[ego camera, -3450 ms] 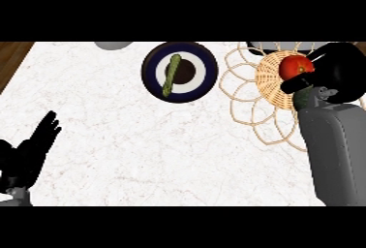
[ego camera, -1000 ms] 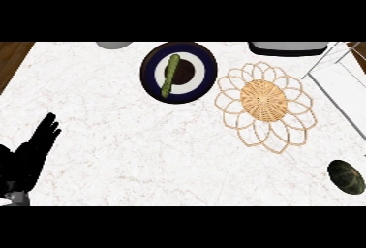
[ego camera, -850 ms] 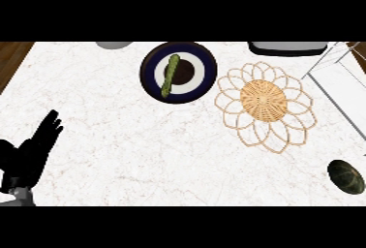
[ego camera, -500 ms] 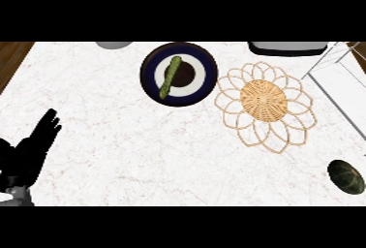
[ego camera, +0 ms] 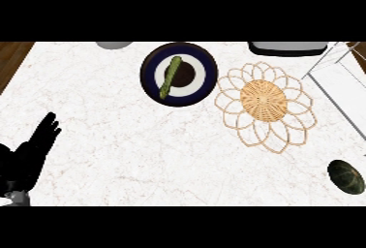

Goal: Pick the tomato from the placemat and place it in the tiered shelf

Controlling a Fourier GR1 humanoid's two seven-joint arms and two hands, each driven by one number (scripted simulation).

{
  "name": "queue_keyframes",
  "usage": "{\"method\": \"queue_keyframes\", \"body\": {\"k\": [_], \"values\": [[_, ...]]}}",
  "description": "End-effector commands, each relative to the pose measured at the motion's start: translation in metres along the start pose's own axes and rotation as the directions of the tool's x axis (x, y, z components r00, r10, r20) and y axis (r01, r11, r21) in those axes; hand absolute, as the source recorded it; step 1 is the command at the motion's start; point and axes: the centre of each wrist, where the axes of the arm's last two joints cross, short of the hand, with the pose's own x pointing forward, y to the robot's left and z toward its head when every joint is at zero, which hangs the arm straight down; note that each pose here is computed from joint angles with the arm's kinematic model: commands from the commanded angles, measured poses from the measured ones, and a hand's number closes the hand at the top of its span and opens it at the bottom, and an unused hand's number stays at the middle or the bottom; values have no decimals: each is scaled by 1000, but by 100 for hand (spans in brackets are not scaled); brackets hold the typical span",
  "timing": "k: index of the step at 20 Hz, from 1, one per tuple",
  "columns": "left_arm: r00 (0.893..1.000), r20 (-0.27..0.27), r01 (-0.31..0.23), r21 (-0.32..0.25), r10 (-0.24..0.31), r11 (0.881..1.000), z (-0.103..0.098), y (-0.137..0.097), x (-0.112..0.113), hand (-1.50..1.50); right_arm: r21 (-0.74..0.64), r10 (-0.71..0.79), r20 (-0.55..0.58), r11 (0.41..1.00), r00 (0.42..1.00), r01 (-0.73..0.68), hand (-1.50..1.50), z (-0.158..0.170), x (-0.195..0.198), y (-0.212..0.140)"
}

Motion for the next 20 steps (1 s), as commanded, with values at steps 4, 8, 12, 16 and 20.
{"method": "queue_keyframes", "body": {"k": [4, 8, 12, 16, 20], "values": [[1000, -2, -5, 15, 5, 1000, -11, 5, -7, 0, 19, -256, -47, 966, 965, 257, -150, -6, -6, -11], [1000, -6, 3, 6, -3, 1000, 1, -4, 1, 0, 33, -358, -60, 932, 932, 360, -150, -9, -19, -35], [1000, -18, -19, 18, 20, 1000, -5, 1, -8, 0, 12, -484, -31, 874, 874, 485, -150, 15, -20, -65], [1000, -19, 8, 28, -7, 1000, 6, 5, -16, 0, -53, -537, 9, 842, 844, 536, -150, 28, -43, -112], [1000, -21, -7, 43, 8, 999, -3, 7, 4, 0, -114, -510, -26, 856, 860, 504, -150, 43, -63, -178]]}}
